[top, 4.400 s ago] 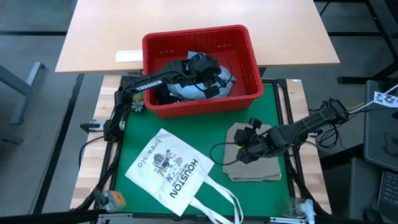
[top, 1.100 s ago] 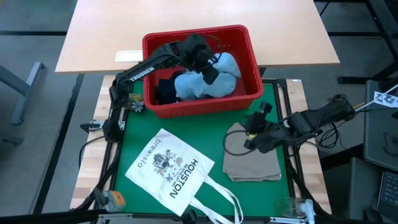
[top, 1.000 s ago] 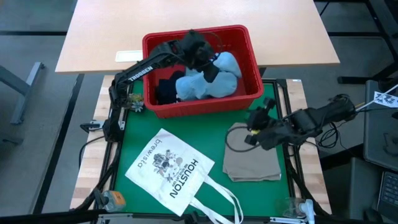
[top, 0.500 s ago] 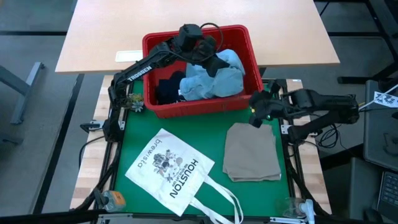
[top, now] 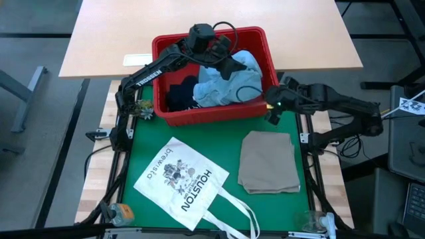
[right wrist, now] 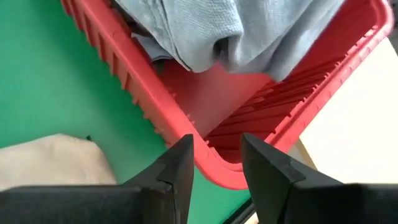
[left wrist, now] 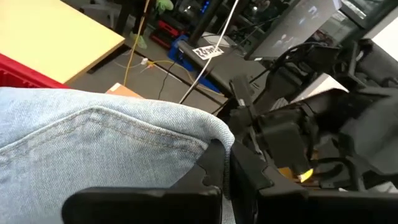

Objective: Fold Laundry from Bin
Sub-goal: Fold the light blue pants

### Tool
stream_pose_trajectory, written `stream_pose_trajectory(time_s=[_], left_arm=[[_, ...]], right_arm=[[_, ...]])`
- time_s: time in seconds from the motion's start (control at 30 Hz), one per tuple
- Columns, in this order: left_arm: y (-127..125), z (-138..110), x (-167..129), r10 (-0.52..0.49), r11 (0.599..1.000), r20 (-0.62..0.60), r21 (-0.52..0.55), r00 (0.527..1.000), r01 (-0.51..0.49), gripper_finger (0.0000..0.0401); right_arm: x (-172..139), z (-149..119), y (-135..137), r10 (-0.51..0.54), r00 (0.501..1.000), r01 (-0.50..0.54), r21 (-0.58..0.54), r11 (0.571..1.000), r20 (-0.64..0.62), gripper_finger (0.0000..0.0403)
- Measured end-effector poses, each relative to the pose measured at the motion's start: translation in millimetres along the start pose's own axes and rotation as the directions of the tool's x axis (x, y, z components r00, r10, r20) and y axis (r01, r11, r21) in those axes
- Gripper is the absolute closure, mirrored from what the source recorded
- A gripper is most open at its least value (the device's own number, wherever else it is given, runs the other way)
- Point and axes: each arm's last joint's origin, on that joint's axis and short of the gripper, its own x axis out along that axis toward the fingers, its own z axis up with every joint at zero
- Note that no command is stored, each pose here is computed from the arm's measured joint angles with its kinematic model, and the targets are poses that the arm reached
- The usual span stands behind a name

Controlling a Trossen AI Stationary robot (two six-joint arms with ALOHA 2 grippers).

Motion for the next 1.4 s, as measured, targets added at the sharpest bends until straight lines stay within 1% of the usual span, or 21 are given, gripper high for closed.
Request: stream_pose_trajectory(time_s=[0.07,0.17,0.23,0.37,0.5,0.63,0.8,0.97,1.13,1.4], left_arm=[[0.1,-0.1,0.0,0.000,1.000,-0.001,0.000,1.000,0.000,0.0398],[0.2,-0.1,-0.1,0.001,1.000,-0.001,-0.001,1.000,-0.001,0.0398],[0.3,-0.3,-0.1,0.002,1.000,-0.003,-0.001,1.000,-0.002,0.0398],[1.1,-2.0,-0.1,0.010,1.000,-0.020,-0.010,1.000,-0.010,0.0398],[1.3,-2.5,-0.1,0.012,1.000,-0.024,-0.011,1.000,-0.012,0.0397],[1.4,-2.5,-0.1,0.012,1.000,-0.025,-0.011,1.000,-0.013,0.0398],[1.6,-3.0,-0.1,0.015,1.000,-0.030,-0.013,0.999,-0.015,0.0397],[1.6,-3.0,-0.2,0.015,1.000,-0.030,-0.013,0.999,-0.015,0.0397],[1.4,-3.0,-0.1,0.014,1.000,-0.030,-0.012,0.999,-0.015,0.0396],[1.3,-2.8,-0.4,0.014,1.000,-0.028,-0.011,1.000,-0.015,0.0396]], right_arm=[[3.8,2.6,-4.8,0.064,0.998,-0.064,0.011,0.998,0.003,0.0269],[7.8,6.0,-13.5,0.186,0.982,-0.187,0.032,0.982,0.029,0.0269],[8.9,7.3,-20.4,0.227,0.972,-0.229,0.034,0.973,0.055,0.0269],[12.4,10.0,-30.3,0.226,0.970,-0.233,0.079,0.969,0.088,0.0269],[14.6,15.2,-37.0,0.264,0.953,-0.282,0.109,0.953,0.150,0.0269],[16.0,18.6,-41.7,0.270,0.944,-0.297,0.132,0.946,0.189,0.0269],[15.2,18.5,-39.5,0.345,0.918,-0.371,0.117,0.921,0.196,0.0269],[14.5,21.4,-39.3,0.360,0.905,-0.391,0.110,0.914,0.227,0.0269],[13.0,24.3,-37.7,0.426,0.866,-0.457,0.067,0.887,0.263,0.0269],[14.3,36.5,-38.6,0.404,0.842,-0.453,0.060,0.890,0.359,0.0270]])
